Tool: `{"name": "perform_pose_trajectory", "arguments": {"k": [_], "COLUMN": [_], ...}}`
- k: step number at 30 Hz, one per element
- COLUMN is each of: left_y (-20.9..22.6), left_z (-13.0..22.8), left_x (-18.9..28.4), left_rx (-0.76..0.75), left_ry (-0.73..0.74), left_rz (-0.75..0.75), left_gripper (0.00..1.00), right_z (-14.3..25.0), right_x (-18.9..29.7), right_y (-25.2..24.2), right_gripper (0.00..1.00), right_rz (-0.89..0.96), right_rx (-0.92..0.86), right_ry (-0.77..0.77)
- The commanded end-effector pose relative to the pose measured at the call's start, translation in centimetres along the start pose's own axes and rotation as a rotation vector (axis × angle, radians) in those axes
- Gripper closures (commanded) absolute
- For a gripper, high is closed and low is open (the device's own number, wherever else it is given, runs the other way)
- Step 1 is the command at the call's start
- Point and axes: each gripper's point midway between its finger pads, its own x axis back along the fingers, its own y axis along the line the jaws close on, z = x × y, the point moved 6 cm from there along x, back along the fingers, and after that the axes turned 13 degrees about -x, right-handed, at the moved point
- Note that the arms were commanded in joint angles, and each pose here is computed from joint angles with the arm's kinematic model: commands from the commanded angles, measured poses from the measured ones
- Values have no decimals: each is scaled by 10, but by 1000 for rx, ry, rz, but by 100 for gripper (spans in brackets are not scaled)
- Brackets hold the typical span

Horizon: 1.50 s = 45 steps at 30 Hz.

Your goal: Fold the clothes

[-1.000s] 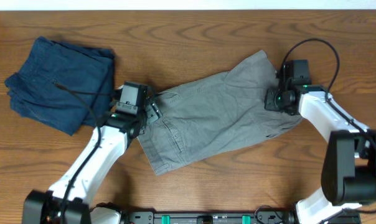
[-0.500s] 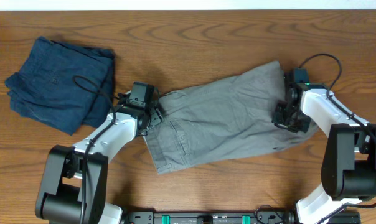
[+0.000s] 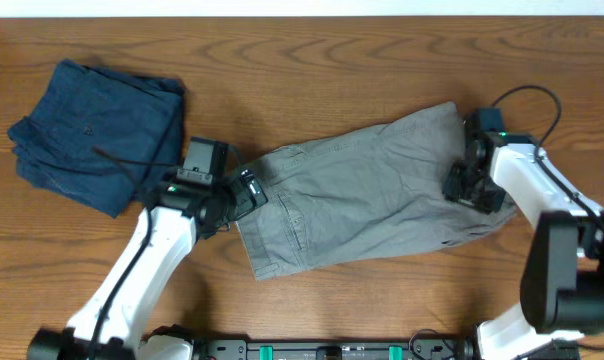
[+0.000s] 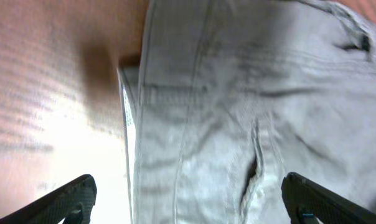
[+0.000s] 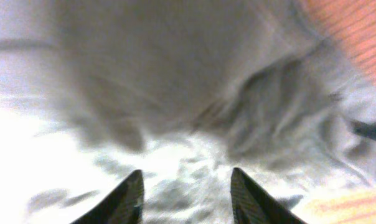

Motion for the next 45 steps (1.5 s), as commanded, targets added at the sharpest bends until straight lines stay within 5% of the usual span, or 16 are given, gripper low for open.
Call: {"name": "perform_pose_trajectory", "arguments": {"k": [1,7,13,21,24,25,28,32,45], "left_y": [3,20,21,12,12,12,8,-2,-58], "left_z": [8,30,40,46,45,45,42,29,-29], "left_x": [1,-27,-60,-79,-79,-79,-75,-59,55], "left_rx": [48,238,258,208,208,201,134,66,-121], "left_ry": [43,126,184,257,256,257,247,226,39], "left_rz": [1,-60,12,97,99,102,123,139,242], "left_gripper": [4,4,9,52,91,94,94,94,94], "right_z": [-14,-8,-4,-4,-3,-1,3,14,76], "right_x": [43,74,77,77,78,79,82,84,52], "right_y": [16,28,26,26,28,30,37,48,106], "right_gripper": [53,53,53,54,54,54,63,97,99], "right_rz": [-181,-348,-353,-353,-372,-393,-457,-502,-476], "right_rx": [43,166,181,182,200,222,289,397,617], "right_ry": [-74,-105,-94,-92,-84,-78,-60,-46,89]}}
